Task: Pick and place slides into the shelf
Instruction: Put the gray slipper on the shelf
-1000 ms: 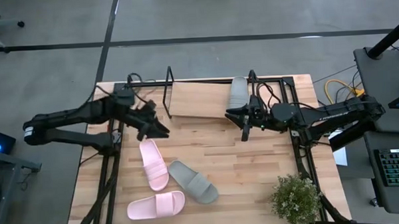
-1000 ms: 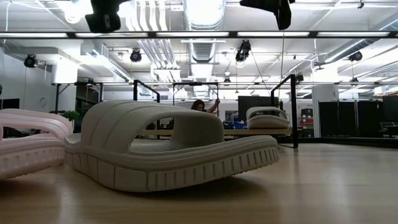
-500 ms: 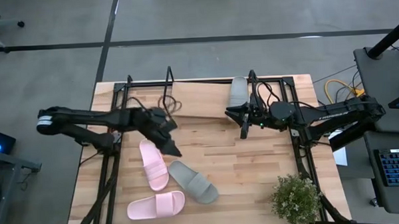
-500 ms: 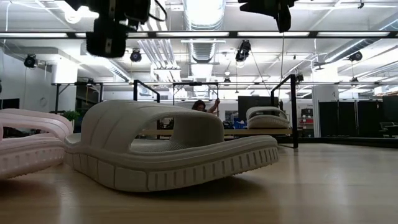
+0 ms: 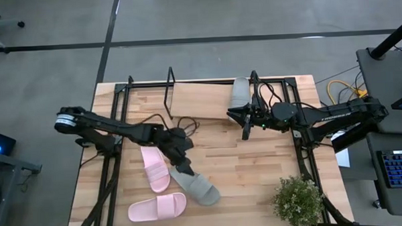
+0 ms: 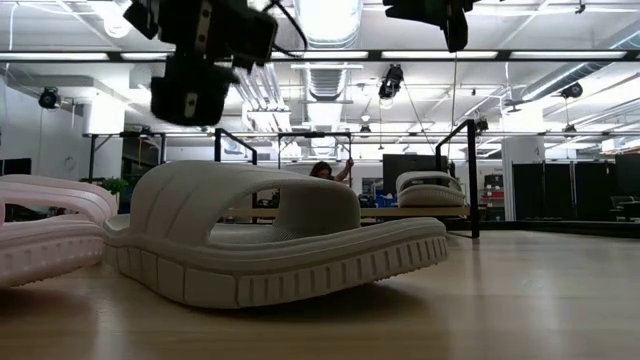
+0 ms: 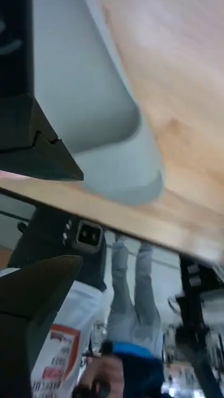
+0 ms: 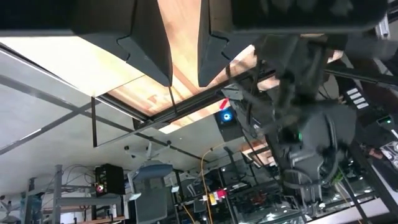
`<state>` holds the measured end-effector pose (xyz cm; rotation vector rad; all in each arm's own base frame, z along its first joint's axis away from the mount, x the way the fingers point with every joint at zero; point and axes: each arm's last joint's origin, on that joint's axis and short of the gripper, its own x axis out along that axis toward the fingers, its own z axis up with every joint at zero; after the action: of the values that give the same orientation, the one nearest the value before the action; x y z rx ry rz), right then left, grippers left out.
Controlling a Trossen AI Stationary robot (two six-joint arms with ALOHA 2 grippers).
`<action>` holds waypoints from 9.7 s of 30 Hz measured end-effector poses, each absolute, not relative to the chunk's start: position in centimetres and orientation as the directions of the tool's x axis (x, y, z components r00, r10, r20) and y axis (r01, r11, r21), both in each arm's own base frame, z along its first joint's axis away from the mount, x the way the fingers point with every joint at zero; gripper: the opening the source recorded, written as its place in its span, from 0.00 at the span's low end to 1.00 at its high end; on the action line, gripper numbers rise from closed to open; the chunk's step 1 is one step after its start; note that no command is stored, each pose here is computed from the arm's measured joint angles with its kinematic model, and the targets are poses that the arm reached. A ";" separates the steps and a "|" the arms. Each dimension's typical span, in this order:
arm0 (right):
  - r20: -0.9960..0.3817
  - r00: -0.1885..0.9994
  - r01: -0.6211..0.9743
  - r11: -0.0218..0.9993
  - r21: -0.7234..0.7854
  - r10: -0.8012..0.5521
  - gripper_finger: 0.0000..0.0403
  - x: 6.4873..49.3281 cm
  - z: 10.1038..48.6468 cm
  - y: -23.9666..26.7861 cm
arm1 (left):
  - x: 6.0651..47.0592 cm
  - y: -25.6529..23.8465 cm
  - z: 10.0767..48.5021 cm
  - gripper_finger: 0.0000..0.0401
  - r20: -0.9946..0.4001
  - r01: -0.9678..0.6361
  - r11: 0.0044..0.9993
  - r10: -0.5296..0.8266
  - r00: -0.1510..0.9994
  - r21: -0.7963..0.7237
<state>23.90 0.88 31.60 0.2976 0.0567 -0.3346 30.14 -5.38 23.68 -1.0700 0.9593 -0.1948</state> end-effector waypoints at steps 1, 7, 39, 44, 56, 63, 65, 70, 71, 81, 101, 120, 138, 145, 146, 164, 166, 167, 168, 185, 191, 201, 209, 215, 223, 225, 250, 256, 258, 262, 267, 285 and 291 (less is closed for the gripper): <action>-0.104 0.943 0.332 0.901 0.278 -0.315 0.18 23.9 31.6 0.9 | 30.3 -5.6 23.2 0.48 -0.583 -0.318 0.502 -0.565 0.584 -0.804; -0.104 0.944 0.331 0.902 0.278 -0.314 0.19 23.9 31.6 0.9 | 31.0 -6.7 21.1 0.48 -0.627 -0.407 0.478 -0.577 0.523 -0.778; -0.148 0.938 0.339 0.915 0.219 -0.313 0.17 23.8 31.2 0.9 | 32.8 -9.0 17.1 0.48 -0.629 -0.285 0.572 -0.600 0.494 -0.769; -0.146 0.939 0.339 0.915 0.219 -0.313 0.18 23.7 31.3 0.9 | 33.0 -9.2 16.2 0.47 -0.643 -0.282 0.587 -0.602 0.473 -0.758; -0.096 0.945 0.325 0.932 0.163 -0.313 0.20 22.6 32.4 0.8 | 32.9 -9.3 16.4 0.16 -0.623 -0.198 0.612 -0.631 0.462 -0.766; -0.063 0.947 0.321 0.936 0.146 -0.315 0.17 21.8 33.2 0.7 | 32.9 -9.3 16.5 0.02 -0.616 -0.157 0.624 -0.642 0.457 -0.766; -0.057 0.948 0.319 0.936 0.147 -0.314 0.17 21.6 33.3 0.7 | 32.9 -9.3 16.5 0.01 -0.612 -0.148 0.623 -0.648 0.452 -0.768; -0.059 0.947 0.320 0.936 0.145 -0.315 0.19 21.5 33.3 0.7 | 32.8 -9.4 17.0 0.00 -0.573 -0.118 0.581 -0.711 0.407 -0.805; -0.062 0.947 0.321 0.936 0.144 -0.315 0.19 21.5 33.3 0.7 | 32.9 -9.5 17.3 0.00 -0.560 -0.105 0.571 -0.724 0.402 -0.814; -0.131 0.940 0.328 0.939 0.098 -0.315 0.18 21.4 32.6 0.7 | 33.1 -9.5 20.1 0.00 -0.488 -0.022 0.529 -0.765 0.421 -0.848; -0.036 0.940 0.341 0.930 0.138 -0.340 0.17 19.1 34.4 0.4 | 30.7 -7.0 27.5 0.00 -0.425 -0.044 0.678 -0.408 0.808 -0.734; 0.046 0.923 0.365 0.908 0.205 -0.381 0.19 17.0 35.8 0.1 | 30.1 -5.5 30.9 0.00 -0.330 -0.121 0.906 -0.022 0.944 -0.405; 0.062 0.889 0.417 0.859 0.296 -0.453 0.20 16.6 36.1 -0.1 | 29.9 -5.0 34.5 0.00 -0.213 -0.102 0.978 0.141 0.967 0.183; 0.062 0.890 0.412 0.853 0.320 -0.452 0.18 16.6 36.1 -0.1 | 29.6 -4.9 34.9 0.00 -0.208 -0.099 0.972 0.144 0.968 0.211; 0.062 0.890 0.412 0.853 0.320 -0.452 0.17 16.6 36.1 -0.1 | 29.5 -4.9 35.0 0.00 -0.210 -0.091 0.974 0.135 0.968 0.207; 0.054 0.891 0.403 0.841 0.361 -0.450 0.18 16.6 36.0 -0.1 | 28.9 -1.8 34.4 0.00 -0.331 0.048 0.928 -0.180 0.926 -0.371; 0.053 0.892 0.402 0.840 0.364 -0.450 0.18 16.7 36.0 -0.1 | 28.9 -1.3 34.7 0.00 -0.317 0.120 0.895 -0.274 0.908 -0.429; 0.051 0.892 0.403 0.840 0.364 -0.450 0.17 16.7 36.0 -0.1 | 28.9 -1.0 34.8 0.00 -0.307 0.161 0.875 -0.325 0.895 -0.456; 0.048 0.893 0.402 0.841 0.362 -0.448 0.17 16.8 35.9 -0.1 | 28.8 -0.7 35.0 0.00 -0.295 0.191 0.850 -0.369 0.881 -0.491; 0.005 0.939 0.316 0.870 0.379 -0.344 0.21 19.1 34.9 0.5 | 28.0 5.7 37.4 0.00 -0.180 0.375 0.632 -0.638 0.749 -0.678; 0.144 0.939 0.264 0.922 0.284 -0.313 0.22 19.7 36.1 1.1 | 28.7 7.9 37.6 0.00 -0.152 0.403 0.586 -0.677 0.720 -0.703; 0.109 0.954 0.277 0.960 0.037 -0.280 0.20 19.4 39.0 2.2 | 29.5 9.8 37.1 0.00 -0.132 0.418 0.540 -0.712 0.689 -0.730; -0.125 0.967 0.187 0.954 -0.236 -0.220 0.37 20.5 42.3 3.8 | 29.3 10.3 36.9 0.00 -0.135 0.404 0.544 -0.702 0.700 -0.735; -0.113 0.963 0.193 0.922 -0.335 -0.243 0.59 21.8 45.9 4.4 | 29.3 10.3 36.9 0.00 -0.134 0.402 0.544 -0.700 0.701 -0.736; -0.260 0.920 0.127 0.849 -0.513 -0.295 0.69 24.6 45.9 5.1 | 29.2 10.3 36.8 0.00 -0.133 0.390 0.526 -0.706 0.695 -0.756; -0.269 0.917 0.113 0.838 -0.534 -0.295 0.69 25.4 45.8 5.3 | 29.2 10.3 36.8 0.00 -0.133 0.389 0.525 -0.706 0.696 -0.757; -0.571 0.751 -0.190 0.720 -0.667 -0.330 0.62 31.8 45.2 7.5 | 29.3 10.4 36.6 0.00 -0.143 0.258 0.446 -0.687 0.712 -0.857; -0.599 0.725 -0.222 0.708 -0.670 -0.340 0.61 32.3 44.8 7.6 | 29.3 10.4 36.6 0.00 -0.143 0.258 0.444 -0.688 0.711 -0.858; -0.595 0.727 -0.224 0.701 -0.677 -0.342 0.61 32.3 44.9 7.6 | 29.3 10.4 36.6 0.00 -0.143 0.259 0.445 -0.688 0.711 -0.857; -0.557 0.743 -0.172 0.698 -0.695 -0.372 0.60 31.8 46.0 7.3 | 29.3 10.4 36.5 0.00 -0.144 0.258 0.445 -0.689 0.710 -0.857; -0.511 0.785 -0.123 0.721 -0.682 -0.349 0.60 30.2 48.1 7.4 | 29.4 10.5 36.2 0.00 -0.147 0.253 0.442 -0.690 0.708 -0.860; -0.669 0.717 -0.357 0.720 -0.595 -0.197 0.58 27.7 47.5 10.0 | 29.5 10.7 35.9 0.00 -0.145 0.253 0.438 -0.693 0.707 -0.863; -0.679 0.693 -0.416 0.634 -0.652 -0.242 0.57 28.9 46.4 10.4 | 29.5 10.6 36.1 0.00 -0.121 0.291 0.416 -0.725 0.678 -0.861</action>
<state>28.92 10.37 46.39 -0.9047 0.8270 0.1135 29.50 10.60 36.14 -0.9388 0.5299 -0.6769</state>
